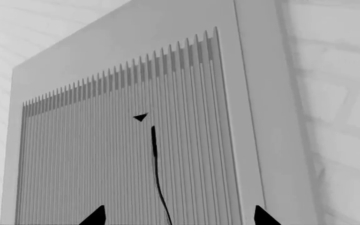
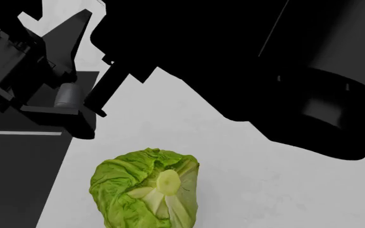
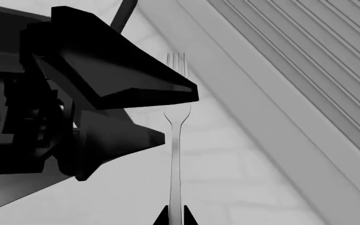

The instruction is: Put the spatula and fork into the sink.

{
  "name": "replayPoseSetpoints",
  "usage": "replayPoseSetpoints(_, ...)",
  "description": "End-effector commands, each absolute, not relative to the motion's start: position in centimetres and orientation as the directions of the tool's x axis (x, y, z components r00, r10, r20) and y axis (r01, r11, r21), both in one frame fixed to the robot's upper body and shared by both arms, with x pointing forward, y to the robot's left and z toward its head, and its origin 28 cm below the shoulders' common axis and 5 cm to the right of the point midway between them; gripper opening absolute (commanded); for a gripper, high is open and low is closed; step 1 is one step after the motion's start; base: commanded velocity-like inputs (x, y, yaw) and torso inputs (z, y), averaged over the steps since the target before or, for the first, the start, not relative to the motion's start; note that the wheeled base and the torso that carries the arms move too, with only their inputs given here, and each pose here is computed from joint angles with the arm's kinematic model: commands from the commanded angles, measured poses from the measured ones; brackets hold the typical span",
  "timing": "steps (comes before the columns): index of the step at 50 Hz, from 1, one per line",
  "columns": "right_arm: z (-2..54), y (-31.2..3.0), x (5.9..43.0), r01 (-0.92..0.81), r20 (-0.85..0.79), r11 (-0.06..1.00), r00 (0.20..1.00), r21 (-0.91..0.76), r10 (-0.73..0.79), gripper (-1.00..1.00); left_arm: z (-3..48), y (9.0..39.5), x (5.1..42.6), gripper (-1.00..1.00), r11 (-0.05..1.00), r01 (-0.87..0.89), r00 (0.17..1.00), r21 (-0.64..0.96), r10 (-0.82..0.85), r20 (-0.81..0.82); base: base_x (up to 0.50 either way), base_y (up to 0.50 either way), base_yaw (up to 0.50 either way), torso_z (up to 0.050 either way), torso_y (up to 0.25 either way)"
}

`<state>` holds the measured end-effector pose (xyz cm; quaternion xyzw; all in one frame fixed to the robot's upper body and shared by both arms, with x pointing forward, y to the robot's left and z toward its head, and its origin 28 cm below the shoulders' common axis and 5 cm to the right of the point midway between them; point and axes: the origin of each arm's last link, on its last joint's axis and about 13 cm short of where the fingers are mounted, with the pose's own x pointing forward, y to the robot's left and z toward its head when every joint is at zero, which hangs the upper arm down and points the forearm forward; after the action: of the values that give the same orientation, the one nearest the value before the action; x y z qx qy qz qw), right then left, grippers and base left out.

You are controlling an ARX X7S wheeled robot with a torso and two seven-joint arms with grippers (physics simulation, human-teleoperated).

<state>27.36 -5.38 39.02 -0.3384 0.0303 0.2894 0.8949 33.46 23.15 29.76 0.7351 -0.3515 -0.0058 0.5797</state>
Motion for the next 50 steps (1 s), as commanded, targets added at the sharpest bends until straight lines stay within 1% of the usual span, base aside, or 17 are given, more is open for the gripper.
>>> replayPoseSetpoints(1,39.0,-4.8,27.2,-0.555,-0.245,0.581,0.814,-0.595,0.527,-1.00,29.8,23.0,33.8,1.00,-0.083,-0.514,0.756,0.854,-0.515,0.405,0.00,0.00,0.00,0.000,0.000)
replayPoseSetpoints(15,39.0,-4.8,27.0,-0.567,-0.241,0.572,0.802,-0.592,0.546,-1.00,29.7,22.8,33.9,1.00,-0.076,-0.505,0.761,0.860,-0.510,0.402,0.00,0.00,0.00,0.000,0.000)
replayPoseSetpoints(21,39.0,-4.7,26.9,-0.570,-0.242,0.570,0.800,-0.592,0.549,-1.00,29.6,22.7,33.9,1.00,-0.049,-0.494,0.765,0.868,-0.500,0.407,0.00,0.00,0.00,0.000,0.000)
replayPoseSetpoints(22,39.0,-4.7,26.9,-0.571,-0.242,0.570,0.799,-0.591,0.550,-1.00,29.6,22.7,33.9,-1.00,-0.052,-0.495,0.762,0.868,-0.505,0.405,0.00,0.00,0.00,0.000,0.000)
replayPoseSetpoints(42,39.8,-4.6,26.3,-0.578,-0.249,0.569,0.796,-0.586,0.552,-1.00,29.8,23.0,33.9,-1.00,-0.046,-0.524,0.734,0.850,-0.530,0.424,0.00,0.00,0.00,0.000,0.000)
replayPoseSetpoints(43,40.0,-4.7,26.3,-0.560,-0.235,0.584,0.808,-0.588,0.540,1.00,29.8,23.1,33.9,-1.00,-0.047,-0.524,0.736,0.850,-0.528,0.424,0.00,0.00,0.00,0.000,0.000)
replayPoseSetpoints(50,41.1,-5.6,25.0,-0.507,-0.219,0.615,0.848,-0.604,0.483,1.00,30.0,23.5,33.9,-1.00,-0.046,-0.531,0.739,0.846,-0.514,0.436,0.00,0.00,0.00,0.000,0.000)
